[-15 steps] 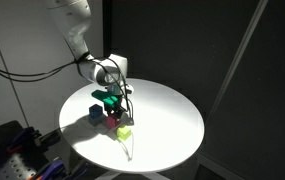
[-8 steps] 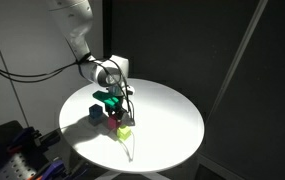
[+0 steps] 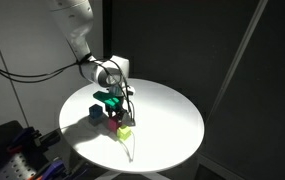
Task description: Put the pink block on the table
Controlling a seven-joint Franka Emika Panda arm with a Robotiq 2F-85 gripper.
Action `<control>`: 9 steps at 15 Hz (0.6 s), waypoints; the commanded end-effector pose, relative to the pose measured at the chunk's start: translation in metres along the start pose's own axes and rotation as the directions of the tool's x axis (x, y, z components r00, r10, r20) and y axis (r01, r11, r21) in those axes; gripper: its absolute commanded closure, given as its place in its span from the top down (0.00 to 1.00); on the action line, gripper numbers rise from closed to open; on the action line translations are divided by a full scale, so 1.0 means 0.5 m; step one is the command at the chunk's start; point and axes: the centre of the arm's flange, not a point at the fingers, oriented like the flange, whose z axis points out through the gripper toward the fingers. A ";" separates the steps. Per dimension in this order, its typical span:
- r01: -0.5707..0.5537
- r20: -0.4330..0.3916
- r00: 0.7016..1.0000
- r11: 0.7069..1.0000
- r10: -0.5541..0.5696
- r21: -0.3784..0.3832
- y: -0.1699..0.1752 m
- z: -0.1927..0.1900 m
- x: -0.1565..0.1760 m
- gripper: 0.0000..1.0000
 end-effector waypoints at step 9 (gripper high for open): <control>-0.001 0.025 1.000 0.999 0.000 0.033 -0.003 -0.012 -0.001 1.00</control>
